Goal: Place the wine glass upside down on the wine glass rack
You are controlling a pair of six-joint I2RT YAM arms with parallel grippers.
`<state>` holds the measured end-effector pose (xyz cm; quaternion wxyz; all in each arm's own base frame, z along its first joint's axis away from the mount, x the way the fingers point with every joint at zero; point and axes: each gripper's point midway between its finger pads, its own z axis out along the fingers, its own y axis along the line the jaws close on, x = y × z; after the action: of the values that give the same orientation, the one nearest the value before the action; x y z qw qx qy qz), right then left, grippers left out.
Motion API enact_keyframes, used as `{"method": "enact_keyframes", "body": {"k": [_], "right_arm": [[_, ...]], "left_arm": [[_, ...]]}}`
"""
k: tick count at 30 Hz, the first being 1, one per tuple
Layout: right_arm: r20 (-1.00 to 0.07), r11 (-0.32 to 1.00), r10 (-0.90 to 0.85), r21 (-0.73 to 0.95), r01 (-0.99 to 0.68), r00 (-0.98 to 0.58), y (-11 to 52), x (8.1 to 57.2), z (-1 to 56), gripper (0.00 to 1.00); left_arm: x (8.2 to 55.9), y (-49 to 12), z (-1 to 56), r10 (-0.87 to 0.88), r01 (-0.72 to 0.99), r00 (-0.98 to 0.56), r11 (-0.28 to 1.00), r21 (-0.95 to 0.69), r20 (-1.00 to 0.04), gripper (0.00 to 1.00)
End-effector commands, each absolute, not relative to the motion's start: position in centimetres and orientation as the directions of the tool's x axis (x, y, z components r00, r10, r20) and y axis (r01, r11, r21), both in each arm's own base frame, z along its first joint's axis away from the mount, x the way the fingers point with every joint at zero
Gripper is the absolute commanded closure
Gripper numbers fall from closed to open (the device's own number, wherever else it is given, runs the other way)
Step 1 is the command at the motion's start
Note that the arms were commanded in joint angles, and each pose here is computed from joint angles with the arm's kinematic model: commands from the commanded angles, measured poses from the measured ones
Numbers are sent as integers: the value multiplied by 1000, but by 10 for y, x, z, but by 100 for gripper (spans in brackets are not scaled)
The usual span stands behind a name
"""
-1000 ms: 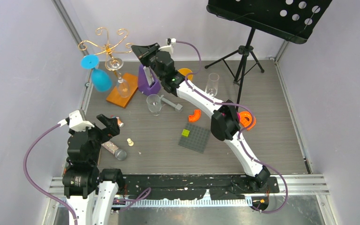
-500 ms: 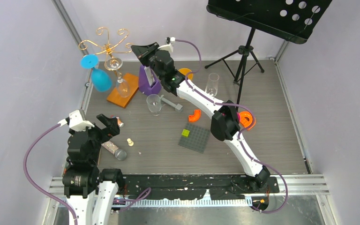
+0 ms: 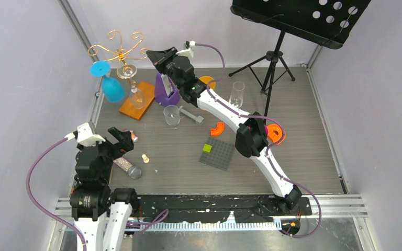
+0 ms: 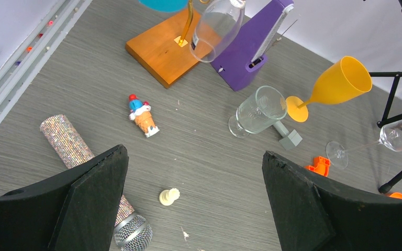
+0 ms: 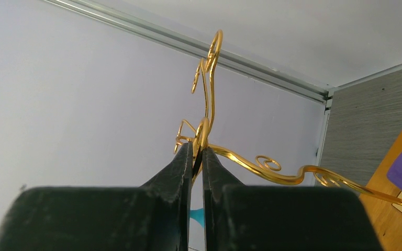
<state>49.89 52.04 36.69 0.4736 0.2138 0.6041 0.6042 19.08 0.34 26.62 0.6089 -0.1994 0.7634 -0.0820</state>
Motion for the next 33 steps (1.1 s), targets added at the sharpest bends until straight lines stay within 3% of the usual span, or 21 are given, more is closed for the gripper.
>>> {"method": "enact_keyframes", "body": {"k": [1, 33], "right_arm": [[-251, 34, 901, 854, -518, -355, 476, 460, 510, 95], [-241, 58, 927, 850, -524, -289, 447, 464, 528, 95]], "left_arm": [[195, 3, 278, -408, -190, -148, 906, -379, -901, 5], [195, 3, 275, -411, -198, -154, 904, -379, -899, 4]]}}
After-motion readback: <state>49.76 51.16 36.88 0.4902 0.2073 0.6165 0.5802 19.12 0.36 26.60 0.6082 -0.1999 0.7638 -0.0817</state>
